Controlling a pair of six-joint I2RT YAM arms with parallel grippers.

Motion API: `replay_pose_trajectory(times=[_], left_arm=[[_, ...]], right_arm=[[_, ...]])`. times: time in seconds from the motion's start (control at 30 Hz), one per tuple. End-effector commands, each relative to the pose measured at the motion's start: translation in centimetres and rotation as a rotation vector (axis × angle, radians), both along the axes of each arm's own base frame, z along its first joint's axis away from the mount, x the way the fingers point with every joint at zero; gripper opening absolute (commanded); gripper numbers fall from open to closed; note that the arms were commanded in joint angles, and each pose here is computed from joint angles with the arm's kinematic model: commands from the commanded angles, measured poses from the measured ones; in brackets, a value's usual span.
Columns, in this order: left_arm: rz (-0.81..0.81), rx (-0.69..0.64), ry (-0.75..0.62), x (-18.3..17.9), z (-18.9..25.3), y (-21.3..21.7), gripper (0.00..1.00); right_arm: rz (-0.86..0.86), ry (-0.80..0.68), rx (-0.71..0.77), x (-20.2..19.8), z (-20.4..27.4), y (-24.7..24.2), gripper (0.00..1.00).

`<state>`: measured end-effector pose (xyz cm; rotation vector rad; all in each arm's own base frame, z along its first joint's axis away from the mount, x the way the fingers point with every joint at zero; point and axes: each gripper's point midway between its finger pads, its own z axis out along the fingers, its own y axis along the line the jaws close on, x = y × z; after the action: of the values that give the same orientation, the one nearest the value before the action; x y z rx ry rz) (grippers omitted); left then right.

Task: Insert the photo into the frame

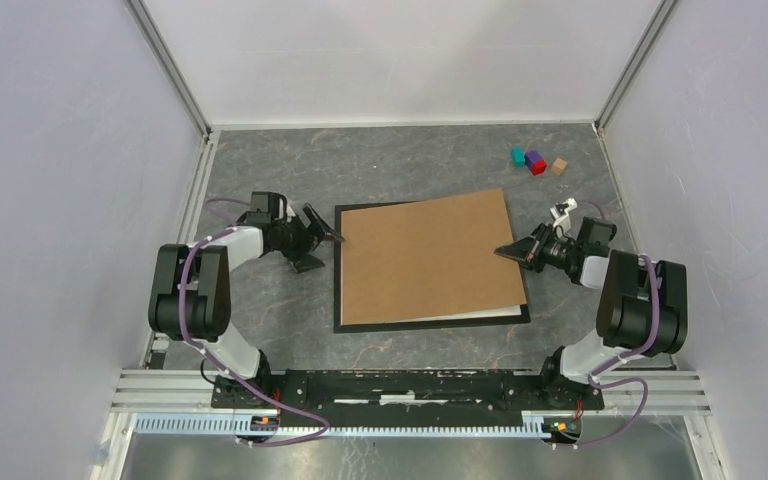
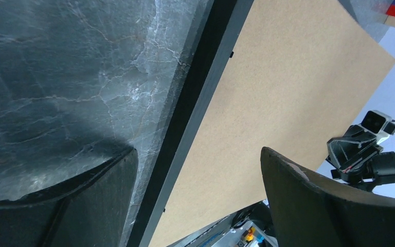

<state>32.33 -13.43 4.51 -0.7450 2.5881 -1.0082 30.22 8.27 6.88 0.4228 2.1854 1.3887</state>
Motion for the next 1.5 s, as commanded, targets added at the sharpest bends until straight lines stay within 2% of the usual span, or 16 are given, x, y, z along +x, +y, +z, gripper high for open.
replay_pose_trajectory(times=[0.0, 0.3, 0.37, 0.7, 1.1, 1.47], left_arm=[[-0.024, -0.013, 0.004, -0.3, -0.9, -1.4, 0.94], [-0.022, -0.046, 0.022, -1.0, -2.0, -3.4, 0.94], [-0.024, -0.046, 0.02, -1.0, -1.9, -3.6, 0.94], [-0.031, -0.035, 0.008, -1.0, -1.5, -3.5, 0.94], [-0.038, -0.025, -0.003, -1.2, -1.0, -3.3, 0.94], [-0.043, -0.011, -0.014, -1.3, -0.7, -3.1, 0.94]], right_arm=[[-0.037, -0.093, -0.119, 1.8, -0.7, -0.8, 0.0], [-0.032, -0.064, -0.182, 1.5, -2.0, -0.4, 0.0], [-0.022, -0.063, -0.204, 1.6, -2.2, -0.1, 0.03], [0.012, -0.065, -0.361, 1.9, -2.2, -0.8, 0.33], [0.05, -0.087, -0.524, 2.3, -0.9, -1.7, 0.47], [0.063, -0.079, -0.595, 1.6, -0.9, -2.5, 0.51]])
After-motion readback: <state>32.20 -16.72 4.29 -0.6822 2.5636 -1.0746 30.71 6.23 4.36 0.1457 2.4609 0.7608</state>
